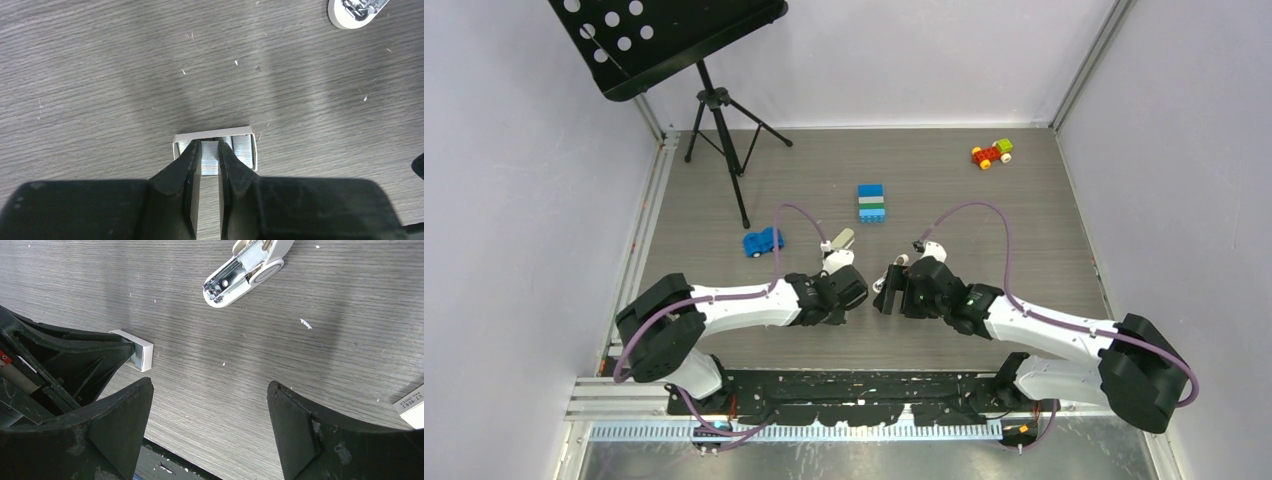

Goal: Load the staples into the stapler

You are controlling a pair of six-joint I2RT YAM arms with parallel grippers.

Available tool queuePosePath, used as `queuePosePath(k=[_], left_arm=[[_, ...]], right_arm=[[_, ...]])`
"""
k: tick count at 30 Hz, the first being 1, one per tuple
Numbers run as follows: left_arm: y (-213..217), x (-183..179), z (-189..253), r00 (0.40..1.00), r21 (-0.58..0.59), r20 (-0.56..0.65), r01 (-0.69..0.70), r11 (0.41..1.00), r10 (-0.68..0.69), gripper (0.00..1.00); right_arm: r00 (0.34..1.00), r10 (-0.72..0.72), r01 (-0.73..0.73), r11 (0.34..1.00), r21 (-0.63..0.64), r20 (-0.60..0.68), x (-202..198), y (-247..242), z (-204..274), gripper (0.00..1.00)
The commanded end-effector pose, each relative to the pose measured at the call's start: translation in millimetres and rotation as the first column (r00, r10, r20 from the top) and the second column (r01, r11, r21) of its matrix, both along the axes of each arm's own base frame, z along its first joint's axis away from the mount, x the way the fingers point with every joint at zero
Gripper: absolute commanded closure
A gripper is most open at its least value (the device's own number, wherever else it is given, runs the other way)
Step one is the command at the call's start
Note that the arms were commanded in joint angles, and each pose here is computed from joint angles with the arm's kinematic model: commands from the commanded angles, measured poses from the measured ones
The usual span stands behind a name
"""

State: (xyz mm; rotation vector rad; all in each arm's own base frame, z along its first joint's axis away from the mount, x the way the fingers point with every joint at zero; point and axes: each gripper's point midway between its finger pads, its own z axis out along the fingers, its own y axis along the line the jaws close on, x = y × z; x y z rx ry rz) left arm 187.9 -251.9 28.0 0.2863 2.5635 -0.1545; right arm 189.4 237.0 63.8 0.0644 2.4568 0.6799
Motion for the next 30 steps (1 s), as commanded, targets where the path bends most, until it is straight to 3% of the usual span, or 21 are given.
queuePosePath(k=[1,12,17,30], left_arm=[[-4.9,4.0,14.5,0.999,-0.007,0.037,-0.012,1.0,0.012,0.87],[-12.9,17.7,52.1,0.987,-0.101,0.158,0.025,0.995,-0.009,0.91],[-22.7,24.6,67.0,0.967,-0.149,0.245,0.108,0.983,-0.069,0.92],[-85.1,34.8,107.0,0.82,-0.286,0.513,0.444,0.849,-0.256,0.95]], right_arm=[[0.999,-0.019,0.018,1.0,0.013,0.04,4.0,-1.5,8.3,0.12],[0.997,-0.031,0.03,0.999,0.011,0.066,5.6,-6.5,14.4,0.12],[0.993,-0.049,0.051,0.999,-0.012,0.111,10.0,-15.8,22.5,0.11],[0.939,-0.207,0.242,0.965,-0.102,0.273,22.3,-74.6,40.5,0.03]])
